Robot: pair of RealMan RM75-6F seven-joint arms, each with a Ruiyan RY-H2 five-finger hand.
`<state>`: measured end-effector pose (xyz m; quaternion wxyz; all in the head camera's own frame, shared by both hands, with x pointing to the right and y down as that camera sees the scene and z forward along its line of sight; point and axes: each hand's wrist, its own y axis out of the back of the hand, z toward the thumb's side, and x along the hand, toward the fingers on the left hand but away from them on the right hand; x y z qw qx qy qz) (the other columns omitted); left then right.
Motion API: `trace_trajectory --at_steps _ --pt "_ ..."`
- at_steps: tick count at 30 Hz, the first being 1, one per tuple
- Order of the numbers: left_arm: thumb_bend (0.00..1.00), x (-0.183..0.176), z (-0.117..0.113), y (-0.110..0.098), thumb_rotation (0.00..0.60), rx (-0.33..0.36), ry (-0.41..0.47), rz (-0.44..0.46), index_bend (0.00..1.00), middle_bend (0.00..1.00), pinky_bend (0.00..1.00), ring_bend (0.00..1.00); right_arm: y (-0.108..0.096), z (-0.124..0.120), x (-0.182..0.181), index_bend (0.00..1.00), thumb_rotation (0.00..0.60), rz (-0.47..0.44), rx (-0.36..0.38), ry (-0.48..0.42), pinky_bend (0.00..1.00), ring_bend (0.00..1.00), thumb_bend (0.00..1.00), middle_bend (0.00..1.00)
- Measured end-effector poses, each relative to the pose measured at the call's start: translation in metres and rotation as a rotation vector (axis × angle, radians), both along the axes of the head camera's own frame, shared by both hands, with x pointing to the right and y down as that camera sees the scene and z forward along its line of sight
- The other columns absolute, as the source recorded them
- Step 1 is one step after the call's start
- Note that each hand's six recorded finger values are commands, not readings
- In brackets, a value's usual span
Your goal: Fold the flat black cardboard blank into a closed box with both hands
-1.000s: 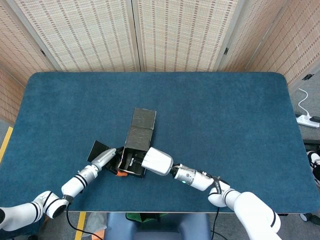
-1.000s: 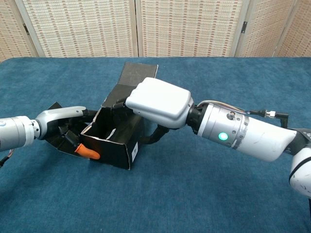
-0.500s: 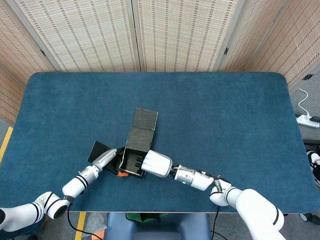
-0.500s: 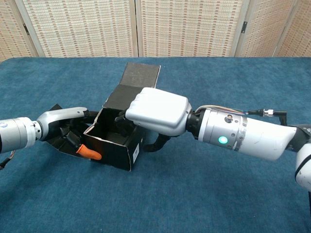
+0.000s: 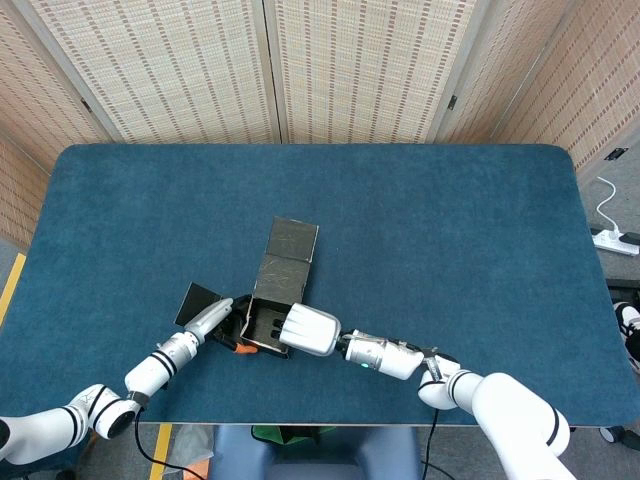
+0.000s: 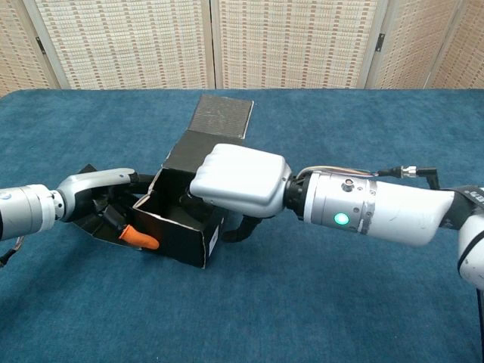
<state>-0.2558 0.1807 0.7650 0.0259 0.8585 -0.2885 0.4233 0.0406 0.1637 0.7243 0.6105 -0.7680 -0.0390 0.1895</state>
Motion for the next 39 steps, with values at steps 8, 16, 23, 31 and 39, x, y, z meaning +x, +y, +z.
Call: trace_trajectory --at_steps 8,16,23,31,39 --pt "0.19 -0.002 -0.002 -0.003 0.600 0.030 -0.005 -0.014 0.34 0.32 0.67 0.58 -0.011 -0.006 0.003 1.00 0.600 0.025 0.012 -0.035 1.00 0.82 0.16 1.00" --pt "0.19 -0.001 -0.003 -0.005 0.600 0.055 -0.018 -0.011 0.28 0.27 0.60 0.32 -0.024 -0.005 0.010 0.62 0.600 0.058 0.030 -0.030 1.00 0.75 0.13 0.55" --pt "0.19 0.002 -0.008 -0.006 0.600 0.103 -0.039 0.009 0.17 0.13 0.41 0.12 -0.027 0.000 0.012 0.17 0.600 0.074 0.020 0.002 1.00 0.71 0.02 0.16" --pt "0.19 0.002 -0.017 -0.005 0.600 0.131 -0.054 0.023 0.03 0.00 0.21 0.00 -0.035 -0.008 0.018 0.00 0.600 0.142 -0.003 -0.027 1.00 0.67 0.01 0.03" --pt "0.19 -0.009 -0.038 -0.004 0.600 0.188 -0.073 0.054 0.00 0.00 0.14 0.00 -0.035 -0.021 0.047 0.00 0.600 0.338 -0.158 -0.091 1.00 0.63 0.00 0.04"
